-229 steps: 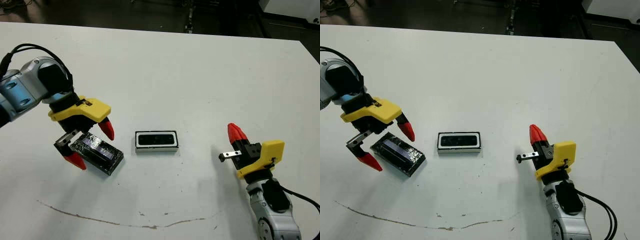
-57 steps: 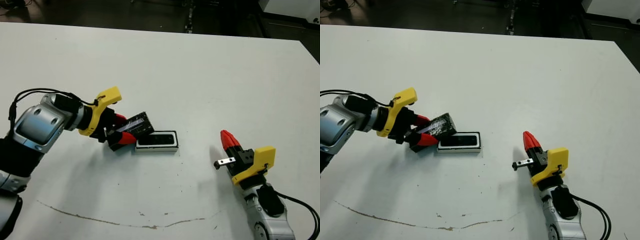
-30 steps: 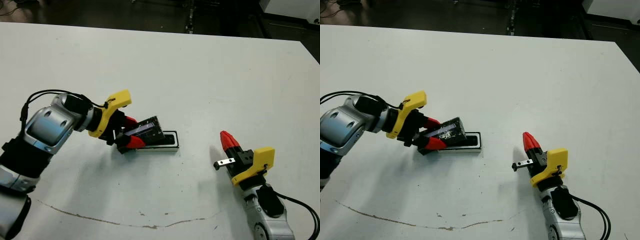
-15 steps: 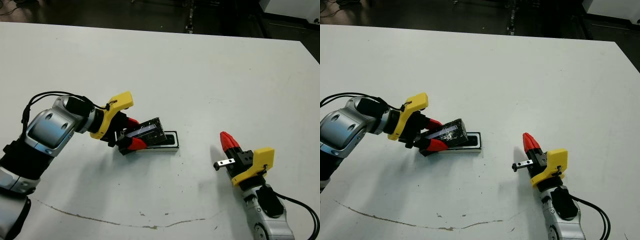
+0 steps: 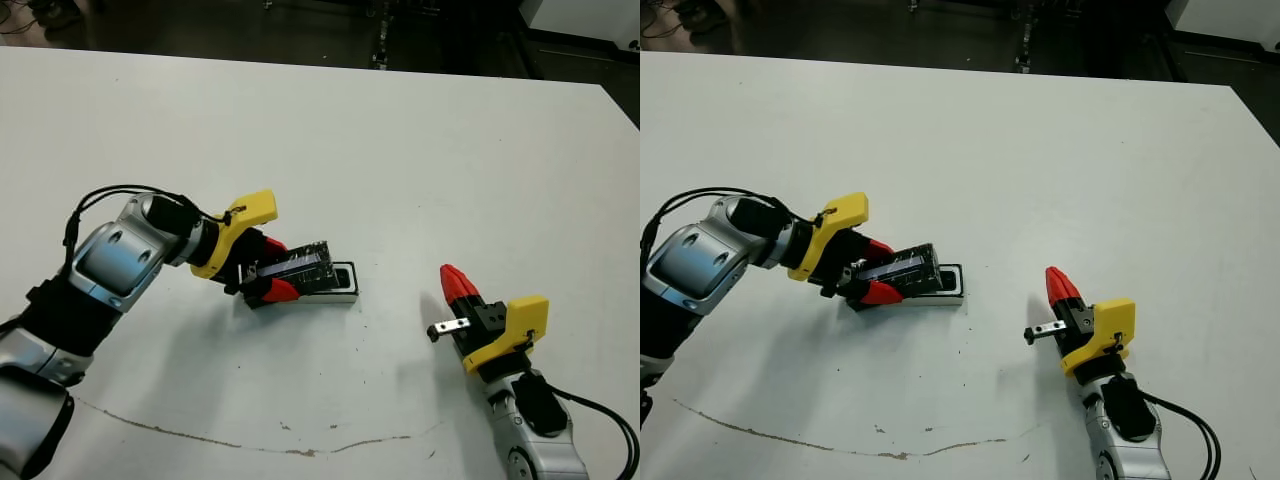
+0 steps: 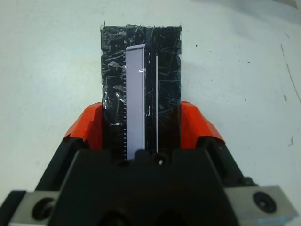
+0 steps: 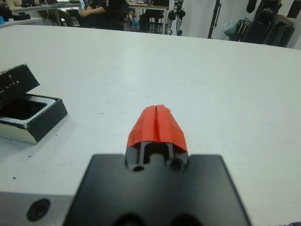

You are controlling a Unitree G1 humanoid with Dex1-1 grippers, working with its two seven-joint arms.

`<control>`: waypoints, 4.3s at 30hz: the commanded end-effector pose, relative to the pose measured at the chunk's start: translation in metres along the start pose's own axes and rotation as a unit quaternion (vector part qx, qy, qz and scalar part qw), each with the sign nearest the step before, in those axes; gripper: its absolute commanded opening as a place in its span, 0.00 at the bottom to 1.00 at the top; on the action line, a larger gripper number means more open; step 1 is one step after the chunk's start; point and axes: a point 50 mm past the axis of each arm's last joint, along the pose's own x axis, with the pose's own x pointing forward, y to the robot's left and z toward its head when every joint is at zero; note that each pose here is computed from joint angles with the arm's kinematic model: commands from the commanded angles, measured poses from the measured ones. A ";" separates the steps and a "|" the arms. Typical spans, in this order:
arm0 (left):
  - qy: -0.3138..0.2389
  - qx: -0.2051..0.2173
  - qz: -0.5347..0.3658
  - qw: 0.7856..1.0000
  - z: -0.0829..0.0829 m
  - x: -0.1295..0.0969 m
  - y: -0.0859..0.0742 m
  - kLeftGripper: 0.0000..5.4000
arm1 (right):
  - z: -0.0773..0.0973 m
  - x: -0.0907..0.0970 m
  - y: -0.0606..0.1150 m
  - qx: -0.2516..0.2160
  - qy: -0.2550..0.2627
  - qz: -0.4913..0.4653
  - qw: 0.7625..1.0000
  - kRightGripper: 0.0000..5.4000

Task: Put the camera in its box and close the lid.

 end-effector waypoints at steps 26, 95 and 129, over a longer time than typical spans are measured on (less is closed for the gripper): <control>-0.023 -0.003 -0.066 0.998 0.007 0.055 -0.011 0.58 | -0.003 -0.002 -0.002 0.001 0.006 -0.004 1.000 0.00; -0.043 0.001 -0.055 0.998 -0.004 0.090 -0.012 1.00 | -0.005 -0.003 0.000 0.001 0.014 0.005 1.000 0.00; -0.311 -0.072 0.214 0.923 -0.005 -0.061 -0.017 1.00 | -0.002 0.000 -0.001 0.002 0.004 0.002 1.000 0.00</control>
